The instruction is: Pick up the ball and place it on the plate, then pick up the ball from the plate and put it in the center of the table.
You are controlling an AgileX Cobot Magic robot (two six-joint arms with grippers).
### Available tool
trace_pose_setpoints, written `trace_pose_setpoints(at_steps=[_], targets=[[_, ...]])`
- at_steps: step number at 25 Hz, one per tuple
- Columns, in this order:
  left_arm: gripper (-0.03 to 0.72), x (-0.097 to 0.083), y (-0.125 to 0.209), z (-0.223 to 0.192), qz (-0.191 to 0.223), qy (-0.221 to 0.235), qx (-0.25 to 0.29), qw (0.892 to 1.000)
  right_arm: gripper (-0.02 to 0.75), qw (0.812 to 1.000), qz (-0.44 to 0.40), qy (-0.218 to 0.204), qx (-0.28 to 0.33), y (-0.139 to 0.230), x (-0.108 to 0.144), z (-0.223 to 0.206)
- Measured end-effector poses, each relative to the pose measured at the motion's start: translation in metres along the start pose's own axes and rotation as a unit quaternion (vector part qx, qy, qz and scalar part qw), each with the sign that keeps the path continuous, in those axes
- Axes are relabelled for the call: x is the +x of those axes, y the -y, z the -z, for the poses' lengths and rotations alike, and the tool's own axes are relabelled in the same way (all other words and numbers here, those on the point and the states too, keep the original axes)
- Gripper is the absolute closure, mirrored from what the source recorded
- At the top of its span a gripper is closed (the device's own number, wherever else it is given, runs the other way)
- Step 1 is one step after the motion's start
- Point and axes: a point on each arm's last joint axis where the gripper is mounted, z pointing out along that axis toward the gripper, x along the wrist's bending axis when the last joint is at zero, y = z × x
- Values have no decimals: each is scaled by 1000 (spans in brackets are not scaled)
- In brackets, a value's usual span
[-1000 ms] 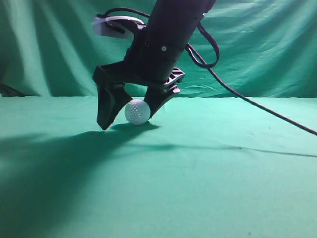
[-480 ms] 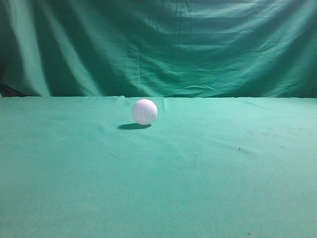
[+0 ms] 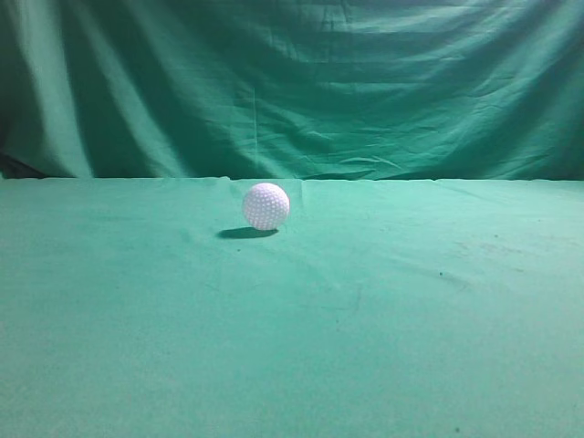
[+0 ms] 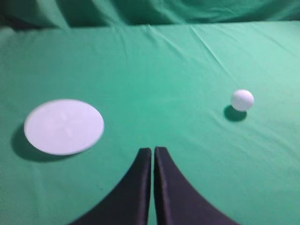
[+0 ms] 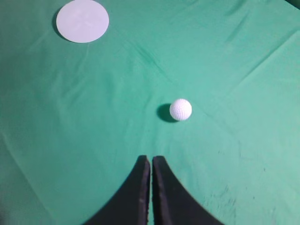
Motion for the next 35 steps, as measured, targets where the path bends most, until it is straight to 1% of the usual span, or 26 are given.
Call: trace_pose_setpoints(at_steps=[3,5,7,11,16,20,26,29,32,35], targets=[[688,0,18,-10,31,12,11,999,738,999,-2,11,-33,30,6,11],[688,1,25,-15,56,13,3,998,738,999,-7,17,-51,51,10,15],[688,2,30,-18,72,13,-1,997,738,997,-13,24,-78,70,14,22],[688,3,39,-22,81,10,6,997,738,993,-19,34,-110,107,20,25],[688,4,58,-27,90,9,35,995,738,989,-24,43,-138,139,24,19],[688,4,58,-27,91,10,34,995,738,985,-27,53,-164,147,23,12],[688,4,58,-27,92,10,34,995,738,975,-38,61,-209,140,21,14],[688,4,58,-27,92,10,34,995,738,975,-40,59,-209,140,21,14],[688,4,58,-27,92,10,34,995,738,977,-9,73,-202,141,20,14],[688,4,58,-27,92,10,34,995,738,977,1,78,-198,142,19,13]])
